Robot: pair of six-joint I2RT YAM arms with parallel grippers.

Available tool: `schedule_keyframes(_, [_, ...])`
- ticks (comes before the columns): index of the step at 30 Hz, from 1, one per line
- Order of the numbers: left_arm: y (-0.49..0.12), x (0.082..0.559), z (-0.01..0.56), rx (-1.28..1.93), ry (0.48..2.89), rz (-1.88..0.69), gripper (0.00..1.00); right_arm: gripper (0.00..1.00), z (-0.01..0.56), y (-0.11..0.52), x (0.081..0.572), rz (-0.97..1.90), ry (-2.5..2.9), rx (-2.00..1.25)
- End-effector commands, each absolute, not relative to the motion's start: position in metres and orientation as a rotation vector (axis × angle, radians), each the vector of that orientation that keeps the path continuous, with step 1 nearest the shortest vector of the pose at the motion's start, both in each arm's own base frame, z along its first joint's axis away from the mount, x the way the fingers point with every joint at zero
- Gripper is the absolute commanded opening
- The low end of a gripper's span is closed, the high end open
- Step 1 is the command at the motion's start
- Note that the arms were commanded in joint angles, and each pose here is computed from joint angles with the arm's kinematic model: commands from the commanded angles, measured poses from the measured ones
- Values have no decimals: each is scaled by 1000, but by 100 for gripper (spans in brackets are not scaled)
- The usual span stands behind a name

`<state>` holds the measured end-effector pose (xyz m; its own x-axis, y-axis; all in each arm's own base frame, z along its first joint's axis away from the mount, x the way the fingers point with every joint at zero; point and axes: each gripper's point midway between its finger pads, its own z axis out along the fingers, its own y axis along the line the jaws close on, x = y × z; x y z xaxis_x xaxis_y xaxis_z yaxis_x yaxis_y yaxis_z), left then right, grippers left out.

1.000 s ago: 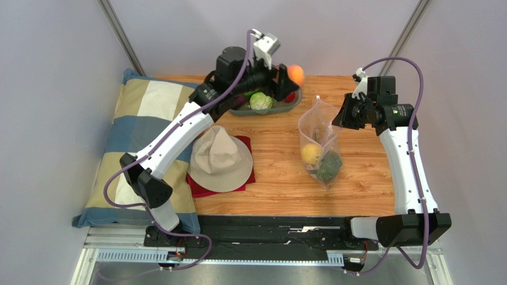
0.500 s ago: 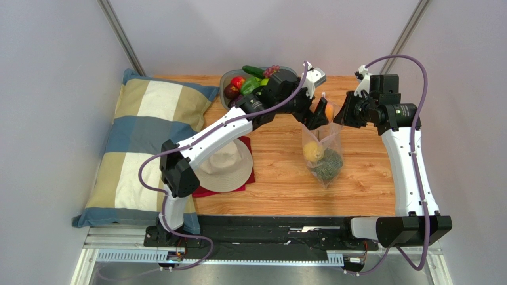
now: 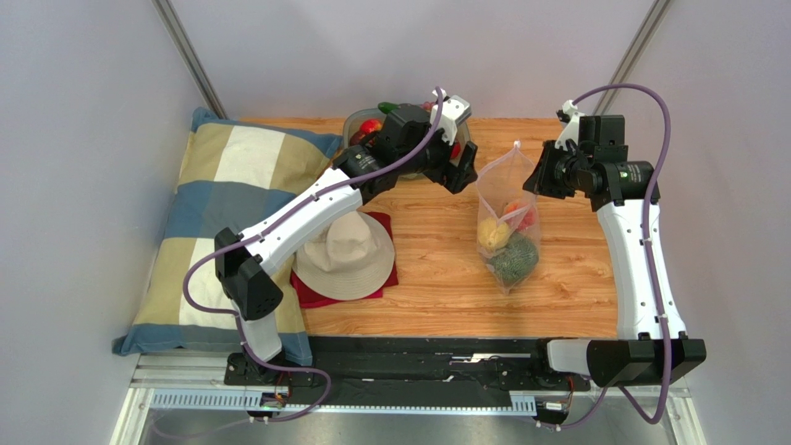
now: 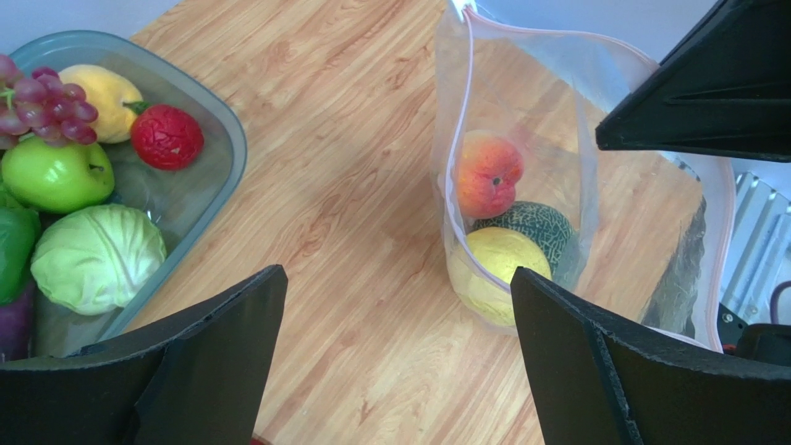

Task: Place the food in the zip-top bag and seal the zipper
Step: Place the fake fruit in the zipper food storage bag.

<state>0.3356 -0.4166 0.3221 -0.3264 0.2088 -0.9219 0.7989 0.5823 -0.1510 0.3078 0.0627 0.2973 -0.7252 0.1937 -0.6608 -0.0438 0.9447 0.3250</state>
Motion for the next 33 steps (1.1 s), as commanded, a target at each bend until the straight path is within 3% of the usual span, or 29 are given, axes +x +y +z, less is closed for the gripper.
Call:
schedule_keyframes(1, [-419,329,316,810,1903,-805,98,0,314,63,307,427,2283,96])
schedule_keyframes(8, [-441,330,320,790,1887,-930,92,0,318,75,301,512,2275,67])
schedule_keyframes(11, [-449,327,308,811,1960,-973,77,0,319,78,300,531,2274,61])
schedule_keyframes(14, [-455,315,310,833,1963,-1066,48,0,321,82,296,565,2273,53])
schedule_keyframes(15, [-456,312,312,839,1952,-1088,30,0,323,84,295,578,2269,56])
schedule_keyframes(17, [-454,303,329,845,1926,-1153,6,0,330,89,290,622,2256,54])
schedule_keyframes(18, [-452,300,341,841,1905,-1170,0,0,332,91,286,634,2259,57])
schedule_keyframes(22, [-432,279,399,862,1774,-1199,0,0,343,99,260,710,2247,76])
schedule_keyframes(24, [-427,277,401,864,1787,-1181,0,0,334,96,256,692,2280,94])
schedule_keyframes(30, [-438,313,327,847,1981,-1098,0,0,277,74,282,517,2420,176])
schedule_keyframes(33, [-435,339,319,779,2024,-1120,0,0,261,62,299,469,2423,182])
